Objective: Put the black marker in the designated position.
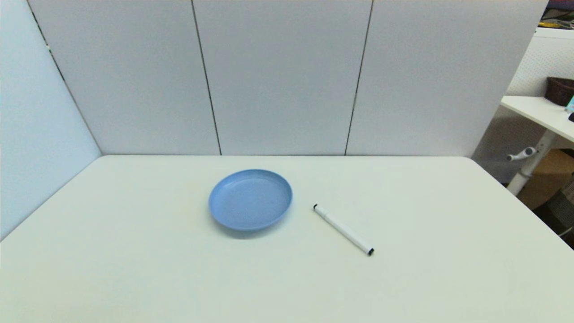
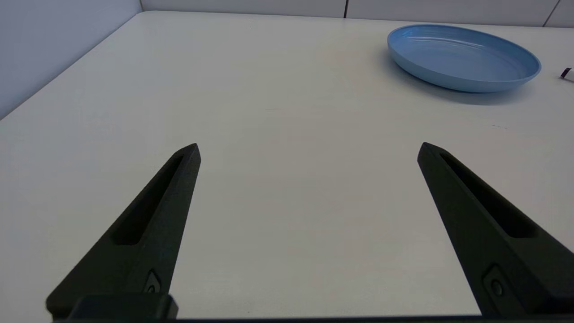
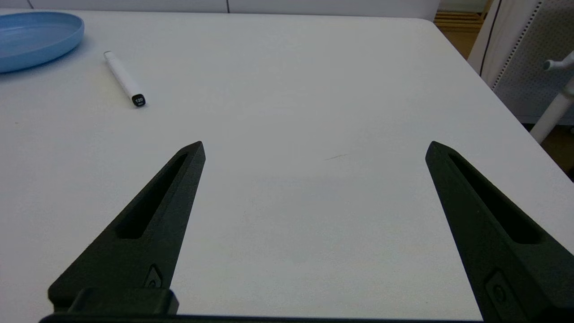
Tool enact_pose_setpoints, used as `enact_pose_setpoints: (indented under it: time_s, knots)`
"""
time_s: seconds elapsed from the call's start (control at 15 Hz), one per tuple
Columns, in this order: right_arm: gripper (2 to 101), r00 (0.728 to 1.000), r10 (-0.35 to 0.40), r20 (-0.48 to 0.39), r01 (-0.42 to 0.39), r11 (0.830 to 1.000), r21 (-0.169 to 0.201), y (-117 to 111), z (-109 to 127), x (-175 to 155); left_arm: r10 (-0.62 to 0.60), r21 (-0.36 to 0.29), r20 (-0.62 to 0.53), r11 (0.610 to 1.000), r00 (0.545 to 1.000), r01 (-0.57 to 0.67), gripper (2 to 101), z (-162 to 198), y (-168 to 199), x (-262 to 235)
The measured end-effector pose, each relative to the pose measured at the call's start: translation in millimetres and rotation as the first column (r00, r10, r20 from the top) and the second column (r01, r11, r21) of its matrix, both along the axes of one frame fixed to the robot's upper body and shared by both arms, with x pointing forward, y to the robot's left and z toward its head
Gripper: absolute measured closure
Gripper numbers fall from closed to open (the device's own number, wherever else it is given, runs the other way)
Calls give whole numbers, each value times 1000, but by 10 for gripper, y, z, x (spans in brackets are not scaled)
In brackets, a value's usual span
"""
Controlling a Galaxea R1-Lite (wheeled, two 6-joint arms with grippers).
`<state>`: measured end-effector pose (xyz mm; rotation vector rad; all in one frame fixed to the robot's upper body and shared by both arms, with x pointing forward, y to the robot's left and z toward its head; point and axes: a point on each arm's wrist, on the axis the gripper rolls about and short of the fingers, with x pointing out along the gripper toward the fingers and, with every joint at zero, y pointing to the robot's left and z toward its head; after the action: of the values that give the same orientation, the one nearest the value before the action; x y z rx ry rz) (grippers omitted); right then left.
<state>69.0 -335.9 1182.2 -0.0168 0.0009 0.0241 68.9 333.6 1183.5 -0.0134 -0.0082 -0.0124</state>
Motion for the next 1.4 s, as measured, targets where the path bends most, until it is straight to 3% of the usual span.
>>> enact_pose_setpoints:
  time_s: [1.4]
  knots:
    - [50, 1000, 0, 0, 0, 1000, 0, 0, 0, 0, 4, 13, -5, 1000, 1000, -4, 53, -4, 0, 1]
